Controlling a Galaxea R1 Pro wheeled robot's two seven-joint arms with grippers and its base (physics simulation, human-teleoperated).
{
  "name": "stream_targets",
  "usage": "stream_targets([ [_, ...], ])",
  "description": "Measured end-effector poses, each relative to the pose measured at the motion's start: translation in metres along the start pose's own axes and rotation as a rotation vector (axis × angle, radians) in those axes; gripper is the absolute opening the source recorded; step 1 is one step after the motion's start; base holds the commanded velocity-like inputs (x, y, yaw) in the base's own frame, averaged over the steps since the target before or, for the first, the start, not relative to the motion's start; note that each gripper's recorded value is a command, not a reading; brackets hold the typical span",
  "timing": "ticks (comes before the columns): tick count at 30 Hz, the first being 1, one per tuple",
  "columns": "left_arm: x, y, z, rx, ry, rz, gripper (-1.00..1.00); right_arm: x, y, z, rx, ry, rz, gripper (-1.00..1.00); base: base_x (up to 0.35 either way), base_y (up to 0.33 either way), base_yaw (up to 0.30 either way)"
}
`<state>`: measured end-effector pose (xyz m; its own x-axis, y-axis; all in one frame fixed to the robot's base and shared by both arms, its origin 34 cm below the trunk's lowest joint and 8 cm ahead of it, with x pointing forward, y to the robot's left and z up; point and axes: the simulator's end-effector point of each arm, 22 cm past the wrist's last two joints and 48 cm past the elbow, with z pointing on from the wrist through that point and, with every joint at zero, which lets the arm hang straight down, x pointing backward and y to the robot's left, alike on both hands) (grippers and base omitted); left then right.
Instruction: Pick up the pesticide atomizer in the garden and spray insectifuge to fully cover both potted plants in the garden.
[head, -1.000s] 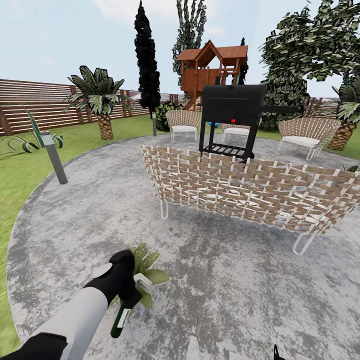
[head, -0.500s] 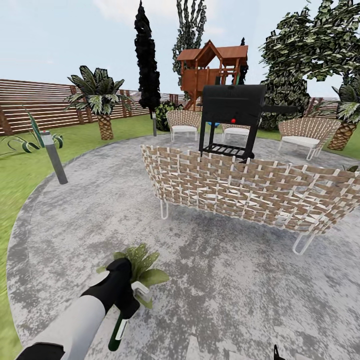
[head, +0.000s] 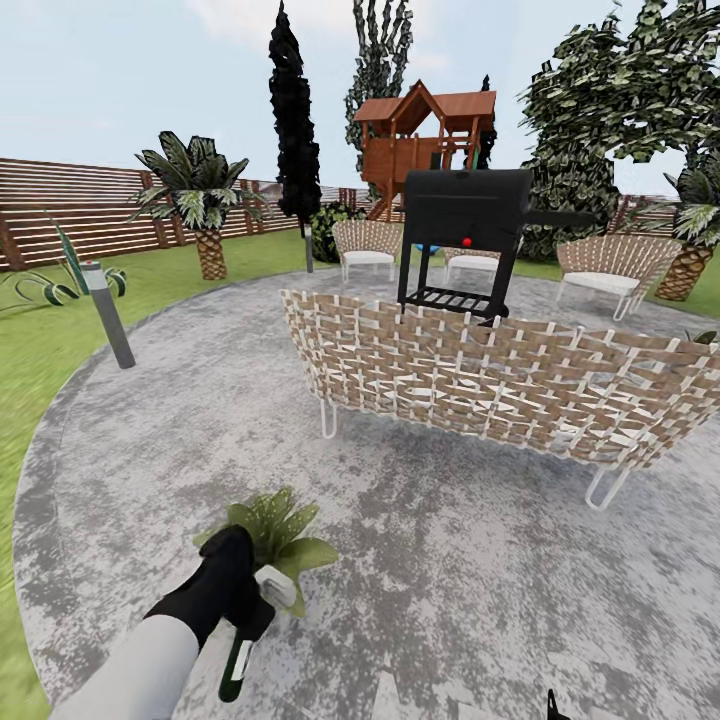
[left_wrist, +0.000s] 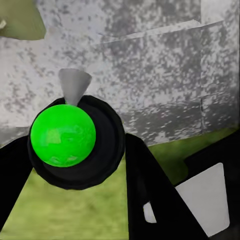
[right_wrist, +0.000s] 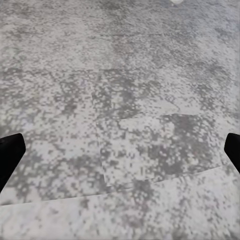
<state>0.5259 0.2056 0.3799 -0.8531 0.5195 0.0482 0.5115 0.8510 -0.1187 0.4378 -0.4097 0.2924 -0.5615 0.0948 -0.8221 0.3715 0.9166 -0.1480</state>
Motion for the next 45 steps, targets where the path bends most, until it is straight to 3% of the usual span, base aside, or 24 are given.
stream_targets([
  [5,-0.015,-0.019,-0.004,0.074,-0.058,-0.02,-1.0,0.0,0.001,0.0,-0.001,0.0,0.001,1.0,0.0,0.0,0.254],
  [16,-0.018,-0.026,-0.003,0.089,-0.062,-0.015,-1.0,0.0,0.001,0.0,-0.001,0.001,0.001,1.0,0.0,0.0,0.139],
  [33,-0.018,-0.027,-0.003,0.092,-0.062,-0.015,-1.0,0.001,0.001,0.0,-0.001,0.001,0.001,1.0,0.0,0.0,0.273],
  [40,-0.011,-0.04,0.007,0.108,-0.044,-0.007,-1.0,0.001,0.001,0.0,-0.001,0.001,0.001,1.0,0.0,0.0,0.147],
  [45,0.014,-0.047,0.029,0.094,0.006,-0.004,-1.0,0.0,0.0,0.0,0.0,0.0,0.0,1.0,0.0,0.0,0.005],
])
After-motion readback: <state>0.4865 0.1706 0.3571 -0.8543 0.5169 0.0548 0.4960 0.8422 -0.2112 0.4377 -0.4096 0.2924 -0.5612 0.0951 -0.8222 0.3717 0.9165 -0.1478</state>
